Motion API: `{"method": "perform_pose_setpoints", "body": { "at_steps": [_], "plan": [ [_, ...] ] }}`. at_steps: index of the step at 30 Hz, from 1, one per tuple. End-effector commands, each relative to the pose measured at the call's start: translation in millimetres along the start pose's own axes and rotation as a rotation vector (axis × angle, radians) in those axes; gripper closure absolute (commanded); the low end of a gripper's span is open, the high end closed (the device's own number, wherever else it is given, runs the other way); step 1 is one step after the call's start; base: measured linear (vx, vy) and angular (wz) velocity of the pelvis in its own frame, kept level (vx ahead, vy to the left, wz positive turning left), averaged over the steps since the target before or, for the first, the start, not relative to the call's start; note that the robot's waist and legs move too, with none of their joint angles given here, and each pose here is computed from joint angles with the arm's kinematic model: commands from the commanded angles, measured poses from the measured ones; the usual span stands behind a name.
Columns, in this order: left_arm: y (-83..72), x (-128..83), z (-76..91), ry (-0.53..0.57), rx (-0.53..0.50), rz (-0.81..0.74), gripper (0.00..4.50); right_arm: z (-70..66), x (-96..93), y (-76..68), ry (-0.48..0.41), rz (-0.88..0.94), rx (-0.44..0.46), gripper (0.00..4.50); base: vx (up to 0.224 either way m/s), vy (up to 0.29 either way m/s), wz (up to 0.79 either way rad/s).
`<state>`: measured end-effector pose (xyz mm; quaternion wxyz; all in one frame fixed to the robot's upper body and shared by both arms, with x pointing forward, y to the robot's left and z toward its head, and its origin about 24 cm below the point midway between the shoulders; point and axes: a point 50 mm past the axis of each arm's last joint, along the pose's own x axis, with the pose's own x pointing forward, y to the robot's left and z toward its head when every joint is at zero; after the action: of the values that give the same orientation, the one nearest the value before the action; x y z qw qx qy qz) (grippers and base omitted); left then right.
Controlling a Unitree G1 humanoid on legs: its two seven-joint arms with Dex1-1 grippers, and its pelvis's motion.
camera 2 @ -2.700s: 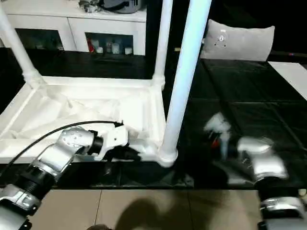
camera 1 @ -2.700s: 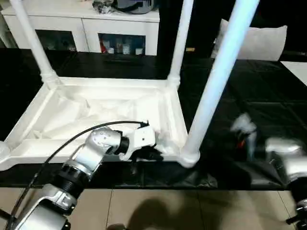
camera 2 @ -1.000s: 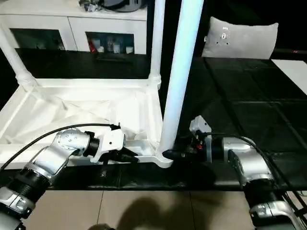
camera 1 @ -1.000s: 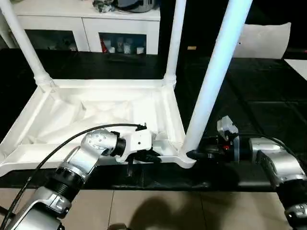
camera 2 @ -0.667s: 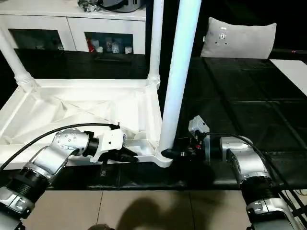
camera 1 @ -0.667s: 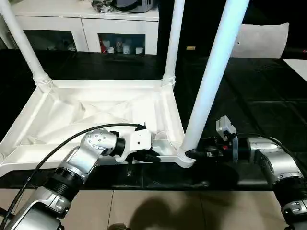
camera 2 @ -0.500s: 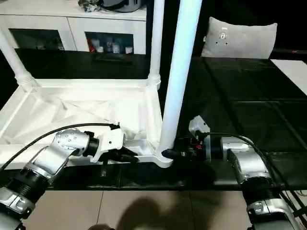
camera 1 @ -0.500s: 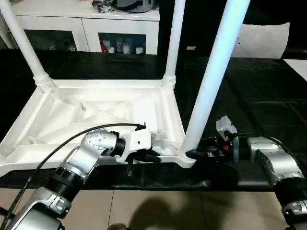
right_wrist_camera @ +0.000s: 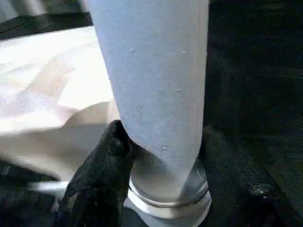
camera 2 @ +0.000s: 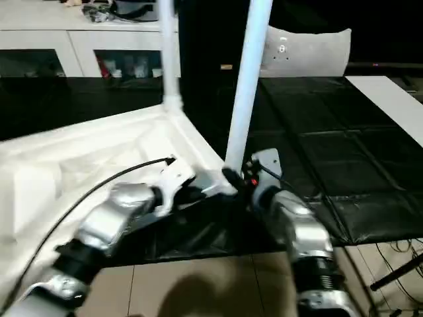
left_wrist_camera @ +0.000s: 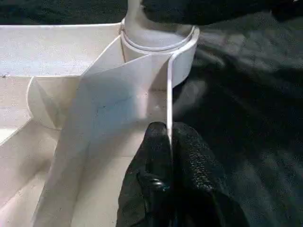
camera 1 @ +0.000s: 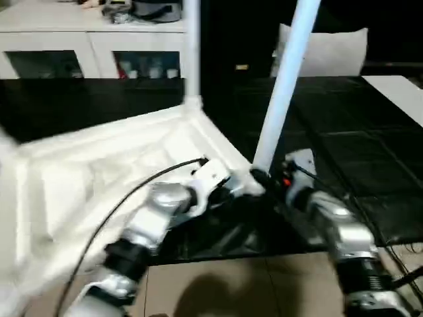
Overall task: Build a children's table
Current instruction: Rotate leg to tighten
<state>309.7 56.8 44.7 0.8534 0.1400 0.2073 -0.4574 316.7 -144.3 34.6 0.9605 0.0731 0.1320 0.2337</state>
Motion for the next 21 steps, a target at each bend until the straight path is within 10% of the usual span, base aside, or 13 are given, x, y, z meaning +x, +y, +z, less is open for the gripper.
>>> {"method": "perform_pose_setpoints", "body": {
  "at_steps": [1,11,21],
  "plan": [
    [-21.6,14.8,24.1,-0.084,0.046,-0.065,4.5,0.8,10.1,17.7,-0.028,0.01,0.038,2.21,0.0,0.0,0.0],
    [-9.7,3.1,12.1,-0.037,0.155,-0.068,4.5,23.3,-16.4,0.5,-0.147,0.124,-0.062,1.14,0.0,0.0,0.0],
    [0.8,-19.4,-4.3,0.002,0.31,-0.225,4.5,25.3,-76.3,-36.8,0.046,0.379,-0.23,0.16,0.0,0.0,0.0]
  ]
}}
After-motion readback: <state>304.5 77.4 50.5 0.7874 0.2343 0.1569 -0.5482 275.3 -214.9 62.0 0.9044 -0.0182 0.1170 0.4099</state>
